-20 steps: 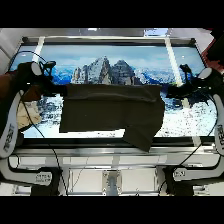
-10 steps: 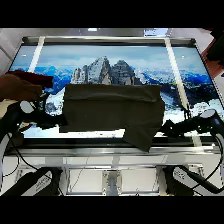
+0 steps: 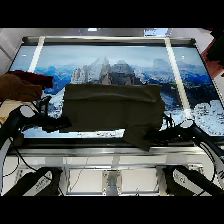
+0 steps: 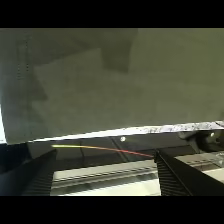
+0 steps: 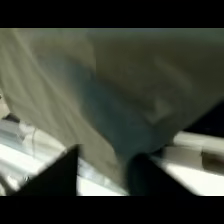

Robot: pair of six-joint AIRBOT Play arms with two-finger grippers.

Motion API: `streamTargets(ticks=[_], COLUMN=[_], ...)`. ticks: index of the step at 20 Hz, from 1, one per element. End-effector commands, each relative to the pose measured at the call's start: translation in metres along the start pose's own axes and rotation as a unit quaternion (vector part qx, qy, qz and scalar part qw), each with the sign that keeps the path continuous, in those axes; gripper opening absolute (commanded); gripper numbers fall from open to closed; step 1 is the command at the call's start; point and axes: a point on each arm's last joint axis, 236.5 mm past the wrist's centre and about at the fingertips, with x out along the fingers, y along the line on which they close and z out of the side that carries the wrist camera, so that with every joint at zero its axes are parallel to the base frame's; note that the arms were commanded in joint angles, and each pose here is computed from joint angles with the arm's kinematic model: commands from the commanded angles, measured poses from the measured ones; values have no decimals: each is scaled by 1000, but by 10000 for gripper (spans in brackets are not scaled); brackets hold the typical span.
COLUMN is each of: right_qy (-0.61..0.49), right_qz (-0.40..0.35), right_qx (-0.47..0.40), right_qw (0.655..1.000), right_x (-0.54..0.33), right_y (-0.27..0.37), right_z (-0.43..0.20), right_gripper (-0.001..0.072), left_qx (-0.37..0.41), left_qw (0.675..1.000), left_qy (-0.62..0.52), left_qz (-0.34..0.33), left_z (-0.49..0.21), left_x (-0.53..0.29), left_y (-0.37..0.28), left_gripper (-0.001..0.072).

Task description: Fold the shirts.

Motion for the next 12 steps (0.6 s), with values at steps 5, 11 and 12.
streamTargets(ticks=[5,11,12], right_qy=[18,22,20], right_qz=[49,53,52], right_qx=[-3,-16,-16], right_qw=[999,998,998], right_x=[4,4,4], right_y=[26,28,28], right_z=[-11,-13,-13], right_gripper=[34,34,34], left_qx=[-131,-363,-373], left_qw=[989,926,921], left_qy=[-71,-93,-83], left_qz=[18,-57,-73], left_z=[29,19,9], left_x=[-11,-28,-24], left_y=[24,85,87], left_gripper=[692,691,691])
